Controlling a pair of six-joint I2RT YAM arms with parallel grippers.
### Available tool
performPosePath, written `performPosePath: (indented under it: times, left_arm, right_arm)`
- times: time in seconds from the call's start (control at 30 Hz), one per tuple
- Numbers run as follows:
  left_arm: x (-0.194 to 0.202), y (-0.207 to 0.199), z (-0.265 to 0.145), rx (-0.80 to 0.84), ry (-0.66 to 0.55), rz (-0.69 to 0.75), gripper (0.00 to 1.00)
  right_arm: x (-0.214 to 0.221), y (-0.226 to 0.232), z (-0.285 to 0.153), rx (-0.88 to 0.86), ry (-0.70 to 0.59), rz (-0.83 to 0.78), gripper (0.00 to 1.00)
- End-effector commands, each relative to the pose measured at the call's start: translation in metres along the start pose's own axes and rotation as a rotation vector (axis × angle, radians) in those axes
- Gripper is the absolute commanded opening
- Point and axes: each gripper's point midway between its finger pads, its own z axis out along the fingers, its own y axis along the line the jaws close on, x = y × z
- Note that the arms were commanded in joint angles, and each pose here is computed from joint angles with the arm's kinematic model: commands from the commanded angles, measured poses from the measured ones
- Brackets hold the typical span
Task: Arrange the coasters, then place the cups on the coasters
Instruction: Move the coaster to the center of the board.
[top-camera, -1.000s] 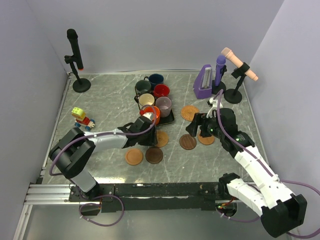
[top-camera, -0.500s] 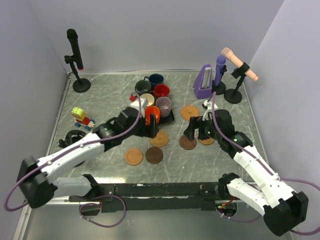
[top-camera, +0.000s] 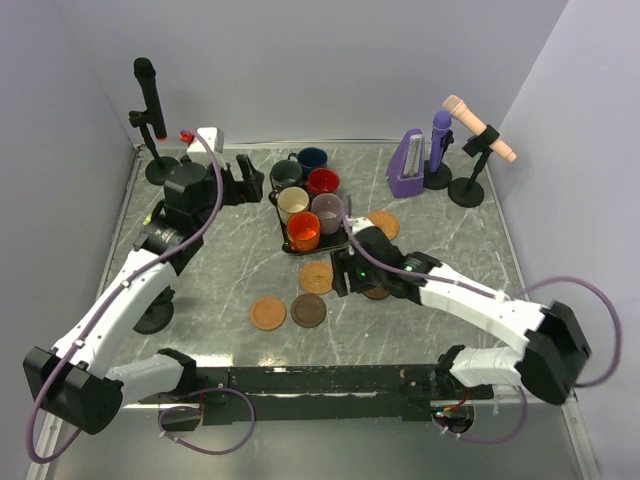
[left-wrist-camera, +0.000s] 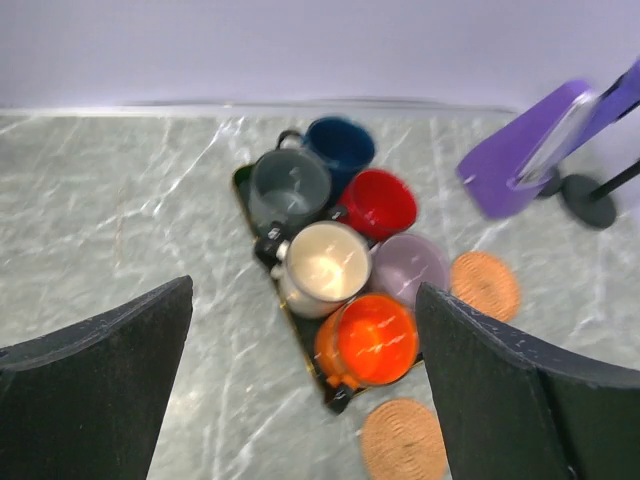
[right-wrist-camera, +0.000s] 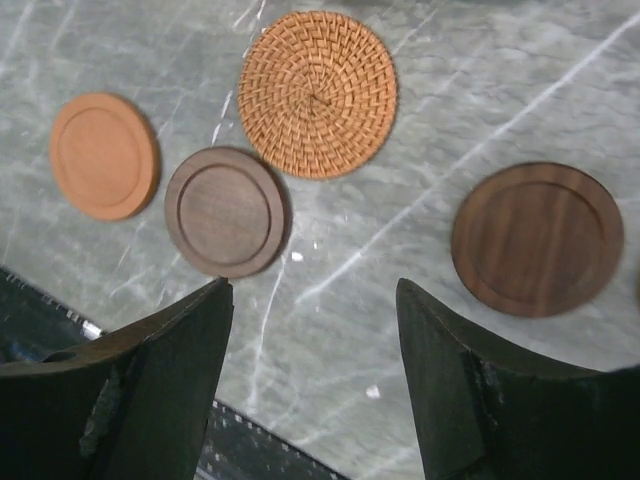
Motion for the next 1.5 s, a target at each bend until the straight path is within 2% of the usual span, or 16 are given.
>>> performPosePath:
  times: [0.0, 0.2, 0.47, 0.67, 1.13, 1.47]
  left_arm:
    - [0.007, 0.018, -0.005, -0.036, -0.04, 0.053, 0.97]
    - [0.011, 0.021, -0.003, -0.053, -0.032, 0.048, 0.97]
    - [0.013, 0.017, -0.003, -0.03, -0.023, 0.04, 0.97]
    - [0.014, 0.016, -0.002, -0.026, -0.019, 0.037, 0.97]
    - [0.023, 0.01, 0.003, 0.008, 0.007, 0.025, 0.97]
    - [0.027, 0.011, 0.006, 0.003, 0.02, 0.026, 0.97]
  right_arm:
    - [-0.033, 0.011, 0.028, 0.05, -0.059, 0.049, 0.7]
    - [-0.038, 0.008, 0.078, 0.15, -0.013, 0.016, 0.63]
    - [-0.032, -0.002, 0.109, 0.258, 0.026, -0.025, 0.56]
    - [-0.015, -0.004, 0.117, 0.252, 0.05, -0.017, 0.55]
    - [-0.011, -0.005, 0.135, 0.282, 0.079, -0.04, 0.55]
    - [0.012, -0.027, 0.125, 0.354, 0.117, -0.01, 0.53]
